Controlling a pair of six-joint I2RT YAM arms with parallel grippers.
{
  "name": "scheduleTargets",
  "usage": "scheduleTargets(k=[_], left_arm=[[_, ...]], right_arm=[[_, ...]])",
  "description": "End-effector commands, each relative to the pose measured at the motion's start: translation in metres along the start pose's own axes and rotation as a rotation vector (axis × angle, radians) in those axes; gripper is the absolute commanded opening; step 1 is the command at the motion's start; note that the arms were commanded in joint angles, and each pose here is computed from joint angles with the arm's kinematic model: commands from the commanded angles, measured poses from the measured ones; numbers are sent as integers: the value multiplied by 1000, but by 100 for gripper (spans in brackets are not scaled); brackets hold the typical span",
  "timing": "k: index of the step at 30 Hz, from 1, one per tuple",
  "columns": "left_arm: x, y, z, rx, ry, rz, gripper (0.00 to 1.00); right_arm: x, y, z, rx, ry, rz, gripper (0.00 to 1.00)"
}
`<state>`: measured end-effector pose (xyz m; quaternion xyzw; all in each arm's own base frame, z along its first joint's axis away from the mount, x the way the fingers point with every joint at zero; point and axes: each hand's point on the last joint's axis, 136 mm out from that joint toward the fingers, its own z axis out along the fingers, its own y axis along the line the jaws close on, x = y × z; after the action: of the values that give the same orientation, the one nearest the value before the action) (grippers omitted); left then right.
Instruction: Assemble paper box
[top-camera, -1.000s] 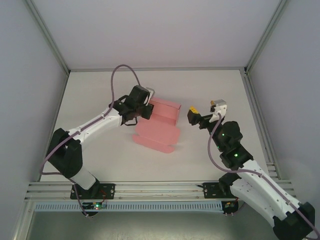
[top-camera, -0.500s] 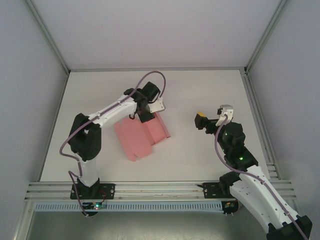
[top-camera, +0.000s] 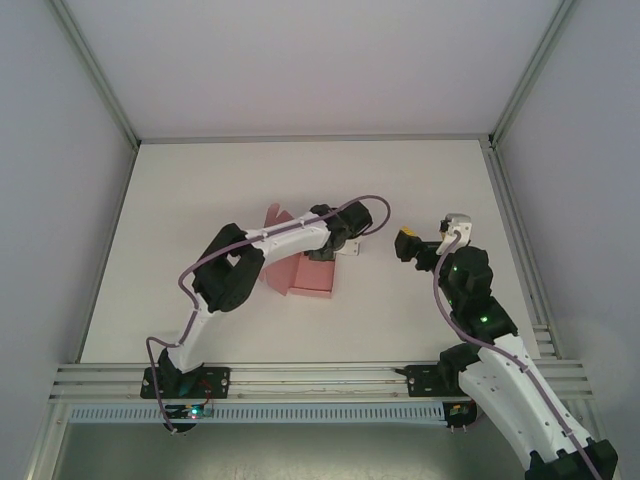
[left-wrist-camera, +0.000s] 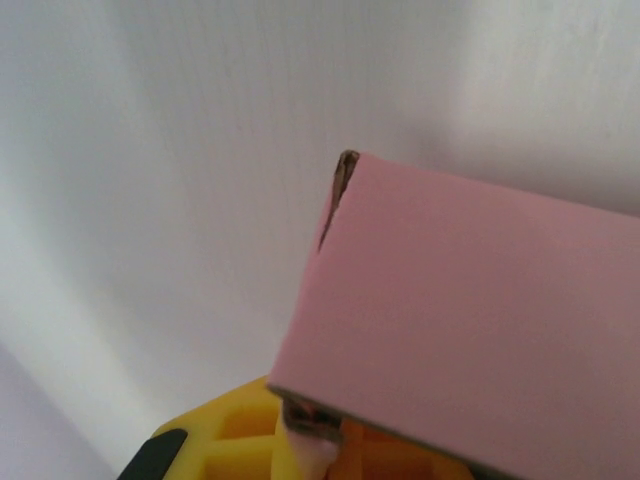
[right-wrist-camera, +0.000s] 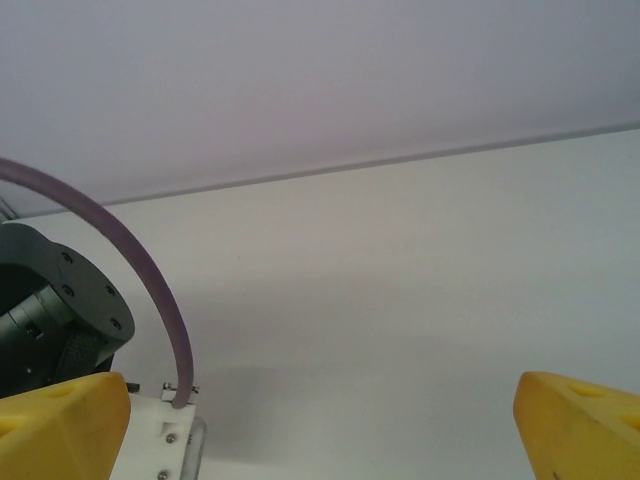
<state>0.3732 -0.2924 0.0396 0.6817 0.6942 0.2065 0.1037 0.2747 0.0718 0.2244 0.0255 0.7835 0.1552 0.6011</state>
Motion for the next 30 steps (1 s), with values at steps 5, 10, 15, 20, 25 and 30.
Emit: scheduleTargets(k=[5,10,15,20,25,30], left_arm=[[-26,9,14,-101,-64,-26,13],[-34,36,-39,-146,-203,-130,54],[-40,61,-121,-169,-453,-255,72],[-18,85,-180,-264,-600,-421,100],[70,130,-214,-444,-611,-980,100],[187,106,-179,-385,-576,-1564,100]], right_arm=[[10,-8,-3,18,17,21,98],[13,-12,-1,30,39,31,98],[14,-9,5,17,69,26,98],[19,1,18,-34,126,-24,98],[30,44,43,-243,239,-142,98],[62,101,91,-397,438,-403,90]])
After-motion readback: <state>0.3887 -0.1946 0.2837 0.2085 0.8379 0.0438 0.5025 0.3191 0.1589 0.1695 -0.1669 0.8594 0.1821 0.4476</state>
